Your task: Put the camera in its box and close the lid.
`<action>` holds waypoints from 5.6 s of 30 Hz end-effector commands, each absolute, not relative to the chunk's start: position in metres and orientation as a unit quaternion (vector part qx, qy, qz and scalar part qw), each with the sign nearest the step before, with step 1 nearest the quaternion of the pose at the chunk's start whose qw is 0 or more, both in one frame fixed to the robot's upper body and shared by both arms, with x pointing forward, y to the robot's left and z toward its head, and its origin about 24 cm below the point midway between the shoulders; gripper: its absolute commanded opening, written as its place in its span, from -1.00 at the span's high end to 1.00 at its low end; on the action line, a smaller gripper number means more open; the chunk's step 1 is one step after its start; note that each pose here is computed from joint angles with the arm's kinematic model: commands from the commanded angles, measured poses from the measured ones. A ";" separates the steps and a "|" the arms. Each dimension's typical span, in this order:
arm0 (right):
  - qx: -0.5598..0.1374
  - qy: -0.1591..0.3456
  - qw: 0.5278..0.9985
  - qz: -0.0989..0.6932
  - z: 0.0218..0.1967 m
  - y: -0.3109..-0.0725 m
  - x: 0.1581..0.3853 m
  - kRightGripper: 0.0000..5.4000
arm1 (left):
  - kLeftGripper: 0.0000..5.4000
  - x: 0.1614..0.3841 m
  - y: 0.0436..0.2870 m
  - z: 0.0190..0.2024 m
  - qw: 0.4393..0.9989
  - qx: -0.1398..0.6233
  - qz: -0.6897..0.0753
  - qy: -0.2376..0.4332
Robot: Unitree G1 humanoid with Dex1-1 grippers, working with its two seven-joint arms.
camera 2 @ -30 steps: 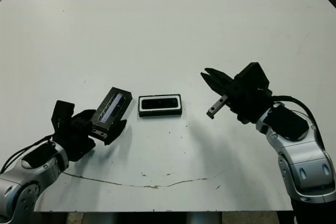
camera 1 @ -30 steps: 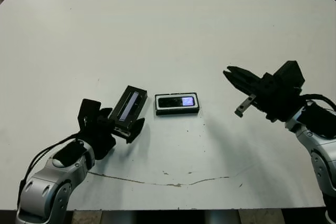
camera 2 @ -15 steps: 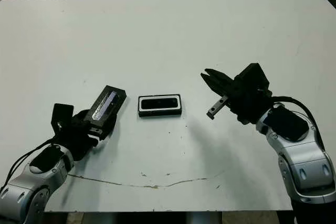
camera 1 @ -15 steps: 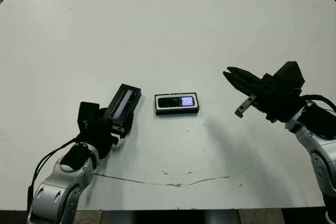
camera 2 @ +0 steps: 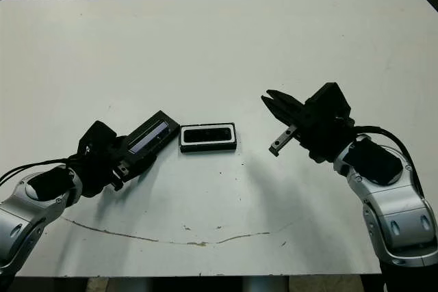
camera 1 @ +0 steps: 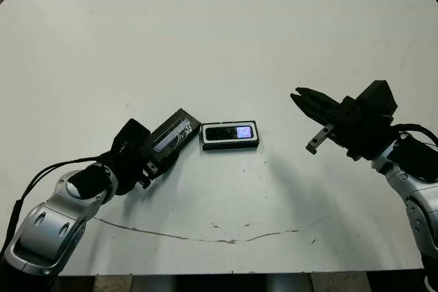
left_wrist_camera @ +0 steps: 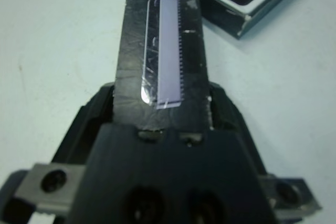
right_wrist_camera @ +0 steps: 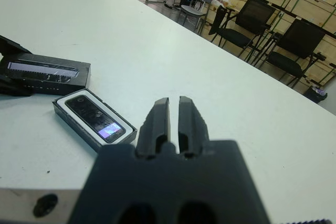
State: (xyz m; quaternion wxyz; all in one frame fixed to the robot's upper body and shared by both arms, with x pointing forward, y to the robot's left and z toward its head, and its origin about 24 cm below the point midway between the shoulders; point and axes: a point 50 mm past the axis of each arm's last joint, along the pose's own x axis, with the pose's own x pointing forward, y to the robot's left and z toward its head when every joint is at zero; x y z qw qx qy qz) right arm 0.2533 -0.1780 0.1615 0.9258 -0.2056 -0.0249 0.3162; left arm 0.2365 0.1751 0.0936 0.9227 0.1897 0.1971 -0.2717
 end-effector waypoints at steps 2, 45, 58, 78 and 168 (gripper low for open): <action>-0.212 -0.026 0.926 0.312 0.161 -0.181 0.253 1.00 | -0.03 0.252 0.188 0.121 0.944 0.173 -0.252 0.127; -0.198 -0.023 0.930 0.310 0.157 -0.185 0.256 1.00 | -0.03 0.346 0.187 0.113 0.769 0.099 -0.595 0.213; -0.198 -0.022 0.929 0.312 0.157 -0.185 0.255 1.00 | -0.03 0.334 0.176 0.089 0.733 0.097 -0.627 0.246; -0.198 -0.015 0.930 0.309 0.157 -0.185 0.254 1.00 | -0.03 0.319 0.160 0.062 0.686 0.095 -0.663 0.284; -0.204 -0.017 0.928 0.312 0.157 -0.185 0.251 1.00 | -0.03 0.310 0.114 0.029 0.589 0.317 -0.646 0.369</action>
